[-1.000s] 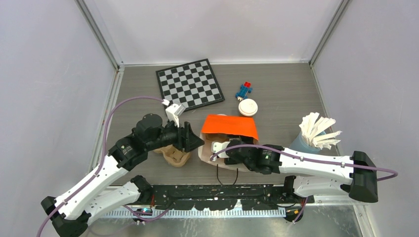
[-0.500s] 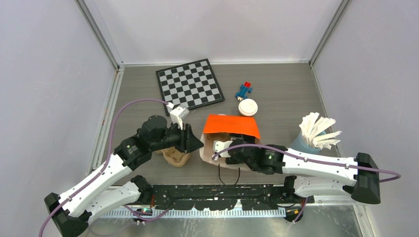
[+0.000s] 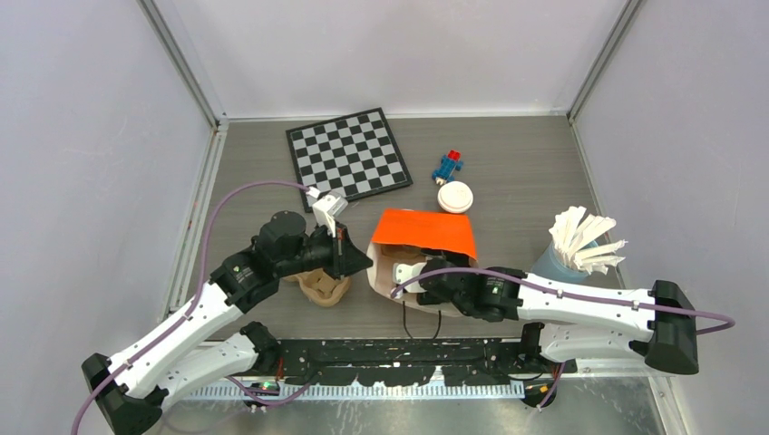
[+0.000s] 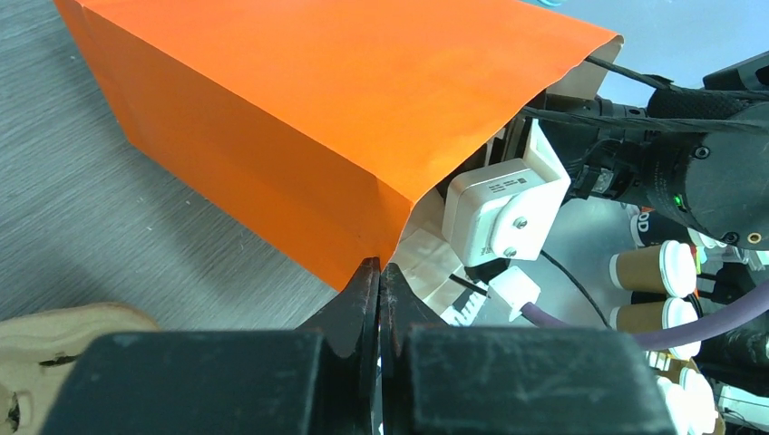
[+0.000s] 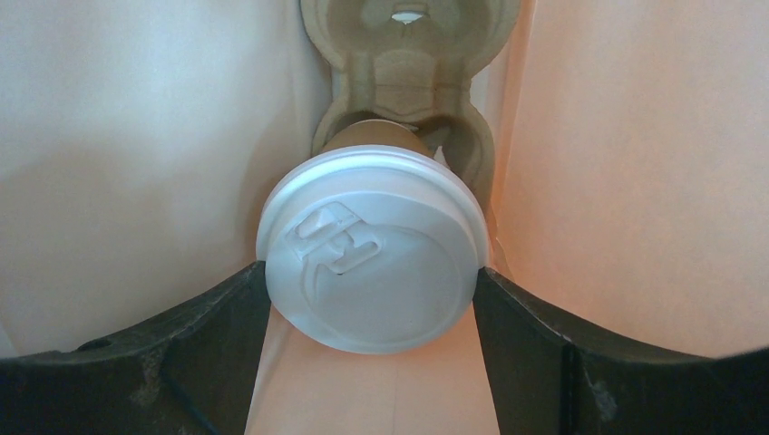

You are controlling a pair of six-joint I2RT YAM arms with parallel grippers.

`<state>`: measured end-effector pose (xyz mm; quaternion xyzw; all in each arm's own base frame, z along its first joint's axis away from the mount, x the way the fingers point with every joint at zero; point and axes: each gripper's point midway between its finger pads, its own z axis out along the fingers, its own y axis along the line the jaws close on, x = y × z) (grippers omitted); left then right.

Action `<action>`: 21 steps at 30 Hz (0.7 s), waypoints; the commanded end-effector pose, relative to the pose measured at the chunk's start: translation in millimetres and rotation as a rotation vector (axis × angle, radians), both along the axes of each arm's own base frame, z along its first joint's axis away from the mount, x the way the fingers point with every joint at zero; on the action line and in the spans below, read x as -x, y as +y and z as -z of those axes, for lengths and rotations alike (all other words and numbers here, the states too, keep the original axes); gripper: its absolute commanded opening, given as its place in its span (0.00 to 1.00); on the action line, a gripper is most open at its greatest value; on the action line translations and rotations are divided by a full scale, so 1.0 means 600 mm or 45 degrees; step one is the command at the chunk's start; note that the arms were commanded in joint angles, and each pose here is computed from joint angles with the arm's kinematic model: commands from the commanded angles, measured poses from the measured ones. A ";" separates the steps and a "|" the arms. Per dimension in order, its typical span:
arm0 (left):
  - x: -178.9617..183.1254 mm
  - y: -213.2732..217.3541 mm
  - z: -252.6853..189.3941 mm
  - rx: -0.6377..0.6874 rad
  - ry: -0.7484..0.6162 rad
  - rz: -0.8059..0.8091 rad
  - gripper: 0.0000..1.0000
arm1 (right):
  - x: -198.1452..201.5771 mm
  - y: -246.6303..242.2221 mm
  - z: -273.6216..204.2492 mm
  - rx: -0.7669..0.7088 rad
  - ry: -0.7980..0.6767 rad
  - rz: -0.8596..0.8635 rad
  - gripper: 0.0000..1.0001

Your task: Pack the takeout coffee

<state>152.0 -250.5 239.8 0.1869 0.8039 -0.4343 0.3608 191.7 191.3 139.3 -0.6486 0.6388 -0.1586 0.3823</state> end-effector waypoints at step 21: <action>0.010 -0.004 -0.023 0.083 -0.010 0.023 0.00 | -0.039 -0.003 -0.025 0.027 -0.199 0.051 0.69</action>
